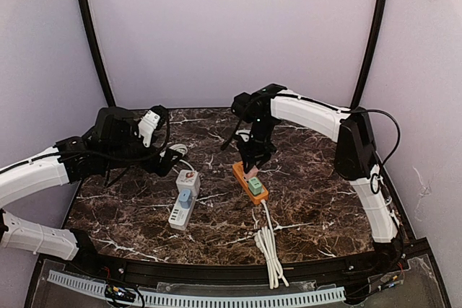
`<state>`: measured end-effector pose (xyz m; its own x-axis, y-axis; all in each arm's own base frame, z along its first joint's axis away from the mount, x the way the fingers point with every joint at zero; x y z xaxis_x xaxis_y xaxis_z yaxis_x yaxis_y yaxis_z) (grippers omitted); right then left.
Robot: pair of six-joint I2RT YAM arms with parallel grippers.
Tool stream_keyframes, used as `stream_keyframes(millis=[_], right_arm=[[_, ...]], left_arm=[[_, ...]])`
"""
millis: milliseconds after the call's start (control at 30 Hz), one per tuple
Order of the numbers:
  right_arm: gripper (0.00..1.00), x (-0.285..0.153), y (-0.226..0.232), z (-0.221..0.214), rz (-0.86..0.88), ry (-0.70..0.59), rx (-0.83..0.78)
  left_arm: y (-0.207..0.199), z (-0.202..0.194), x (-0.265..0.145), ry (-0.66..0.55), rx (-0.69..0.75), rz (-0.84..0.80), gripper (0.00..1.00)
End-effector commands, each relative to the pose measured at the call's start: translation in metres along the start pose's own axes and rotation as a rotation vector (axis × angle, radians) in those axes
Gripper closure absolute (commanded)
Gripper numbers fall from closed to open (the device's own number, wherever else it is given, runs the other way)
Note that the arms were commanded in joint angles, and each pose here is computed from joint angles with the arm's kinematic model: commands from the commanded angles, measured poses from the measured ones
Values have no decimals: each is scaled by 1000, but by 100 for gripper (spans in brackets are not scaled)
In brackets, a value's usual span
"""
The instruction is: Insert the plug
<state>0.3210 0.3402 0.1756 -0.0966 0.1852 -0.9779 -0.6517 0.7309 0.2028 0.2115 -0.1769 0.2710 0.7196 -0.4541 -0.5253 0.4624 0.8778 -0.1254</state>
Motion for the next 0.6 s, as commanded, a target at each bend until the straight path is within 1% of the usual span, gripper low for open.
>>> stream_keyframes(millis=[0,300,567], right_arm=[[100,10,1,-4,-11,36,-24],[100,16,0,-2,-15,37,-21],[100,15,3,4,6,-1,-20]], left_arm=[[3,-3,0,-3,-6,9,1],[4,-4,-2,2,1,13,1],[4,-5,-4,1,6,16,1]])
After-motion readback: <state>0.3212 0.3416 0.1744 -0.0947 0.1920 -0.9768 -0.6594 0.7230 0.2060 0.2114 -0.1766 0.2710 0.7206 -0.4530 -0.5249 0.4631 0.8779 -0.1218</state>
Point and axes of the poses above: each gripper's point midway between its finger pads, its own x axis out along the fingers, its own y axis along the line the jaws close on, z = x × y, the point moved 9 cm from there along -x, back along the fingers, and after that the axes turned 13 degrees about -x, right-handed, at the moved point
